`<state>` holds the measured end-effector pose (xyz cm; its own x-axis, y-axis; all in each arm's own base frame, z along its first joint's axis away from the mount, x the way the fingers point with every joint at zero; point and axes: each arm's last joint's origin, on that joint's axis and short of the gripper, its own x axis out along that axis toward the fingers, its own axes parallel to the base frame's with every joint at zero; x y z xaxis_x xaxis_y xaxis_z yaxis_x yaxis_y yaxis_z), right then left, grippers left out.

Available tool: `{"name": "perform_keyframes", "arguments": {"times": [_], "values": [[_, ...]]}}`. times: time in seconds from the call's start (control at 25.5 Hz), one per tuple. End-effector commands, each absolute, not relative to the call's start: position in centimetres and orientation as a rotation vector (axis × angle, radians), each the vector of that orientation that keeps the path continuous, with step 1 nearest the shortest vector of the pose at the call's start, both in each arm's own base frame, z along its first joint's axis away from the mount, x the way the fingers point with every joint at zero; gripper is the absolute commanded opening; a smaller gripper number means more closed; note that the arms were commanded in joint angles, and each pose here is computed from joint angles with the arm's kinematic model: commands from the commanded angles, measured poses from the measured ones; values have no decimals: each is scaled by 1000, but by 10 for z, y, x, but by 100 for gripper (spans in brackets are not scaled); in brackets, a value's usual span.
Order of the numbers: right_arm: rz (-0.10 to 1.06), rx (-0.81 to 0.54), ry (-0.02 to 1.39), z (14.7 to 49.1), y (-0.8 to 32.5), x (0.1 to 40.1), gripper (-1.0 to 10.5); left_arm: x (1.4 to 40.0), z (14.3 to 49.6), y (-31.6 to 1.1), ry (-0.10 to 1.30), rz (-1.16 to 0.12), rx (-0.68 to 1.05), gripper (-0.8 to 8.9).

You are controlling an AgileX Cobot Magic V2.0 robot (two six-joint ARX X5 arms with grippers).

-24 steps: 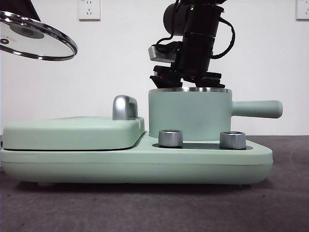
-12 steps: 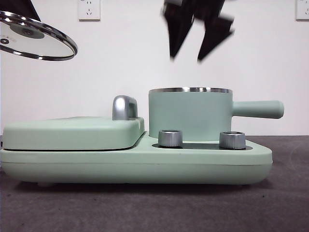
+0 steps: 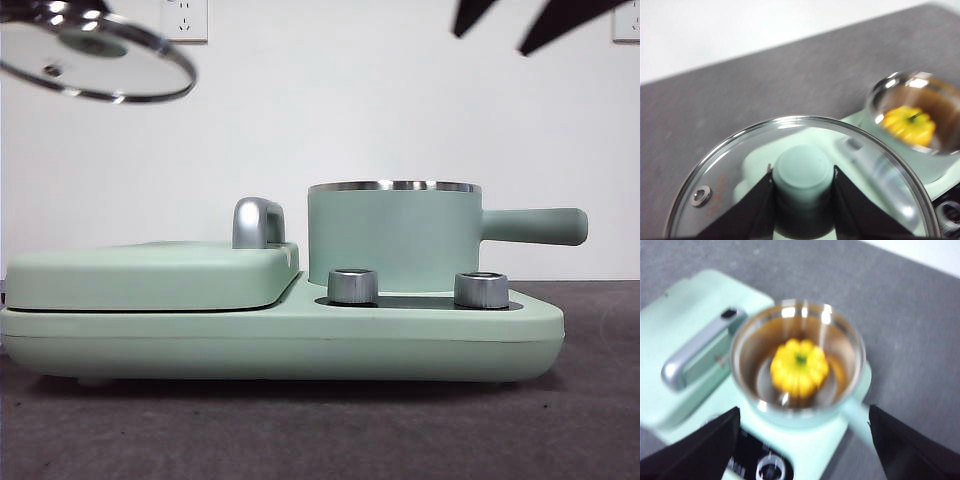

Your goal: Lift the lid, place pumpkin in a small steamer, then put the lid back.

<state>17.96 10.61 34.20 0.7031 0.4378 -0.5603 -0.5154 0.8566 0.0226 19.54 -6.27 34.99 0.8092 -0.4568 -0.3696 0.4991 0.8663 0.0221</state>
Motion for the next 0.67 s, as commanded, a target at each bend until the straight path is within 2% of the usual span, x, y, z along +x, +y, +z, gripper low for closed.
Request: {"name": "perform_keyframes", "arguments": {"times": [0.04, 0.35, 0.51, 0.67], "values": [[531, -82, 577, 335, 98, 159, 396, 197, 361, -69, 271, -585, 114, 14], [517, -34, 614, 315, 72, 115, 395, 206, 362, -95, 194, -703, 110, 15], [508, 29, 606, 319, 64, 102, 396, 218, 357, -114, 175, -700, 104, 15], [509, 61, 566, 323, 59, 93, 396, 232, 349, -137, 126, -749, 102, 15]]}}
